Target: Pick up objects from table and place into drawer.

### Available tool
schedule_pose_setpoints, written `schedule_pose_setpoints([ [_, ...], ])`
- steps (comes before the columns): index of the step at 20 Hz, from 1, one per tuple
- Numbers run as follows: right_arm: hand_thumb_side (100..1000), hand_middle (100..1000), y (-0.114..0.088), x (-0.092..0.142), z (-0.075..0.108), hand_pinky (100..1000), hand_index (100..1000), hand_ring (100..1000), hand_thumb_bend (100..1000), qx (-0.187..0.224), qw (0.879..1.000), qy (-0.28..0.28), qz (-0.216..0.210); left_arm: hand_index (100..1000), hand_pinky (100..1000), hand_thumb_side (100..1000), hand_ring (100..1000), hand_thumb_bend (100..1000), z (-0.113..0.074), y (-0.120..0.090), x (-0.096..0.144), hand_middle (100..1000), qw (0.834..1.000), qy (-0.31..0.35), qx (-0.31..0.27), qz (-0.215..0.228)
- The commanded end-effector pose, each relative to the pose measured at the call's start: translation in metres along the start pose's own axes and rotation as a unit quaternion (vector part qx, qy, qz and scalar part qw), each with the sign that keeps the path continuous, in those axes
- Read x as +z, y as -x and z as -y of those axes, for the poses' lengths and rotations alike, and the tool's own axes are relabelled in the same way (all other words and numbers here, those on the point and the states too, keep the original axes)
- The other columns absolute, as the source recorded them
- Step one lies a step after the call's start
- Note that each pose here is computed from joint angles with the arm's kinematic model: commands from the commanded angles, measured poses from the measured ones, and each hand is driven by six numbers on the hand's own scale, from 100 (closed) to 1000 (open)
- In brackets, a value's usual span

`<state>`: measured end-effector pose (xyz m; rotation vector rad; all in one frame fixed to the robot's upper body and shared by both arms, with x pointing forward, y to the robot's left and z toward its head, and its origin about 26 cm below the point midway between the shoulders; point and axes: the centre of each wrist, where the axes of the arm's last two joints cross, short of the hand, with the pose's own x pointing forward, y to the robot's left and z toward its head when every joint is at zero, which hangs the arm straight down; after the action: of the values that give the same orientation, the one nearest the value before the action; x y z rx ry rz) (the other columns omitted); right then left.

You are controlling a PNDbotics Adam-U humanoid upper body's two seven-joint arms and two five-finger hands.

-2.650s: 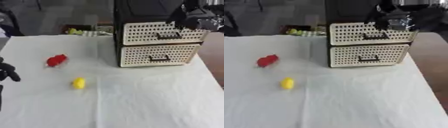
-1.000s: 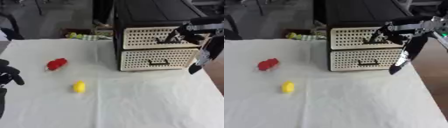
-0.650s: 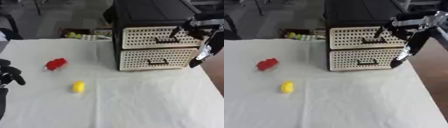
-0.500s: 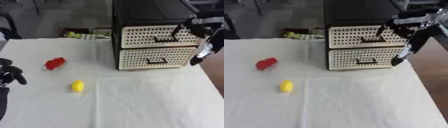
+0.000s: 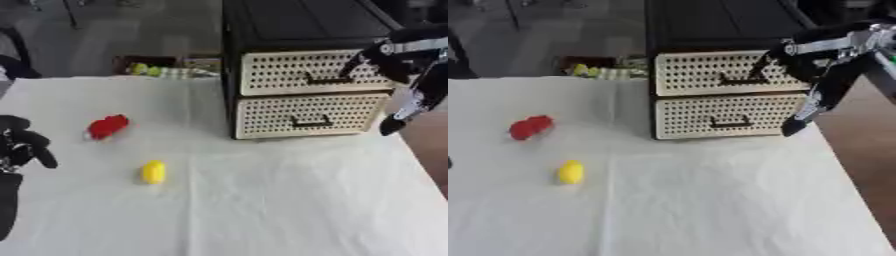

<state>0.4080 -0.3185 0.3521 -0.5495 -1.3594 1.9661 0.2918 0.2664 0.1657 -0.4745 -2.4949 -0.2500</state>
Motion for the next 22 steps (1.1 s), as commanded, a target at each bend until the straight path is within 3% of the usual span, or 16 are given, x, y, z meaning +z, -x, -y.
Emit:
schedule_pose_setpoints([
  [1,499,100,-0.0034,0.0079,0.0111,100,879,265,775,0.004,1.000,0.000,-0.002,716,444,830,603,102,-0.0008,-0.0050,-0.0045,651,1.000,0.008,-0.005,0.006],
  [22,524,100,-0.0079,0.0088,0.0208,103,880,283,777,-0.026,0.998,0.062,-0.015,712,442,837,602,106,0.0005,-0.0041,-0.0042,651,1.000,0.009,-0.006,0.000],
])
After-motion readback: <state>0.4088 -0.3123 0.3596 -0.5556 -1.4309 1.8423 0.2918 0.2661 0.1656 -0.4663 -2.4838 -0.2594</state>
